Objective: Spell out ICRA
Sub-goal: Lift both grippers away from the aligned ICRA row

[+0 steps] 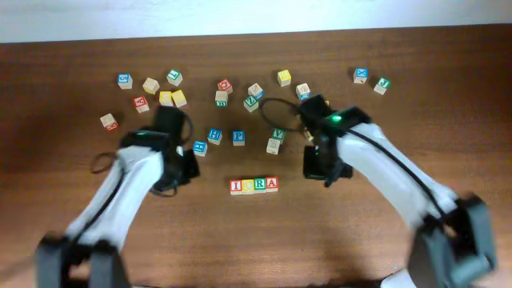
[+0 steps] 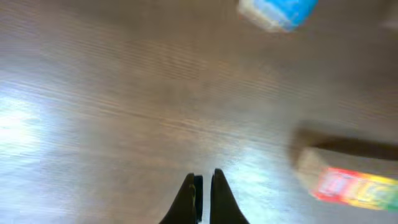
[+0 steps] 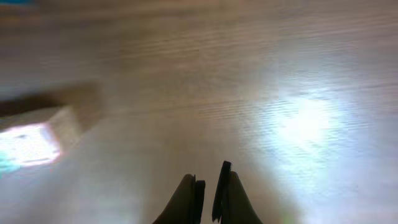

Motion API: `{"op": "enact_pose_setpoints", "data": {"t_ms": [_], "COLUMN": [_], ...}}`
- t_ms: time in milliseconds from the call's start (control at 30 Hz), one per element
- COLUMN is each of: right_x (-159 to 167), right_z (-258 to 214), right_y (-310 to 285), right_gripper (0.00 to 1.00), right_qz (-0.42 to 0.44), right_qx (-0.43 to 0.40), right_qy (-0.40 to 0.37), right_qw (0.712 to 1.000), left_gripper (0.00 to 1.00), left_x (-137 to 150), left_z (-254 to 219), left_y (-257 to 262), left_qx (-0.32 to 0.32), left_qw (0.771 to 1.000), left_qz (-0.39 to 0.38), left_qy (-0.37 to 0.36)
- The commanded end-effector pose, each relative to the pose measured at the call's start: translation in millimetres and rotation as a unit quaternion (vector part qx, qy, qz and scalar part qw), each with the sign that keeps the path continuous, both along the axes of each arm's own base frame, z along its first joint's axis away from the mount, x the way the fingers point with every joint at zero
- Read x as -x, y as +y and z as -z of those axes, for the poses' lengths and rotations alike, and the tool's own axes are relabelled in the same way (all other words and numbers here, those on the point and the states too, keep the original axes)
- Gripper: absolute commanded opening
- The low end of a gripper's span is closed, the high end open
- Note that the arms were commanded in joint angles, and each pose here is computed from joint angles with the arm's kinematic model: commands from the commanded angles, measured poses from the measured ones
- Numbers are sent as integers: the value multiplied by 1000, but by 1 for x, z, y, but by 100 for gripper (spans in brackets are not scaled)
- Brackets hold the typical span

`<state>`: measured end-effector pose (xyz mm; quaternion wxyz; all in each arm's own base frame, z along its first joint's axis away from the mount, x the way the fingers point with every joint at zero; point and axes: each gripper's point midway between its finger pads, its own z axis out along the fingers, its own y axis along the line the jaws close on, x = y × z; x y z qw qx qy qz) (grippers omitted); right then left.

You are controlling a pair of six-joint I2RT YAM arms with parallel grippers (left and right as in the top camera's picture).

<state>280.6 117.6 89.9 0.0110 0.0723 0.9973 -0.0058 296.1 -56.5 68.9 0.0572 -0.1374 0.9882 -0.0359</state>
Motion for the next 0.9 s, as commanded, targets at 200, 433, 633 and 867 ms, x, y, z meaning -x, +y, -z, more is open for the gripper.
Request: {"op": "enact_pose_setpoints", "data": {"t_ms": [200, 433, 633, 867], "right_x": [76, 102, 112, 123], "right_z": [-149, -157, -136, -142], "right_y": [-39, -40, -35, -30], "right_gripper": [88, 98, 98, 98], "right_qz": [37, 77, 54, 26], "right_qx": [-70, -119, -110, -124], "right_qy": [-187, -205, -177, -194], "right_qw": [979, 969, 977, 973], "left_gripper": [99, 99, 99, 99], "left_x": [38, 68, 73, 73], "left_z": [-140, -141, -139, -139], "left_y": [15, 19, 20, 20], "left_qx": [15, 13, 11, 11], "left_qw": [980, 984, 986, 986], "left_qz": [13, 13, 13, 13], "left_qy": [-198, -175, -164, -164]}}
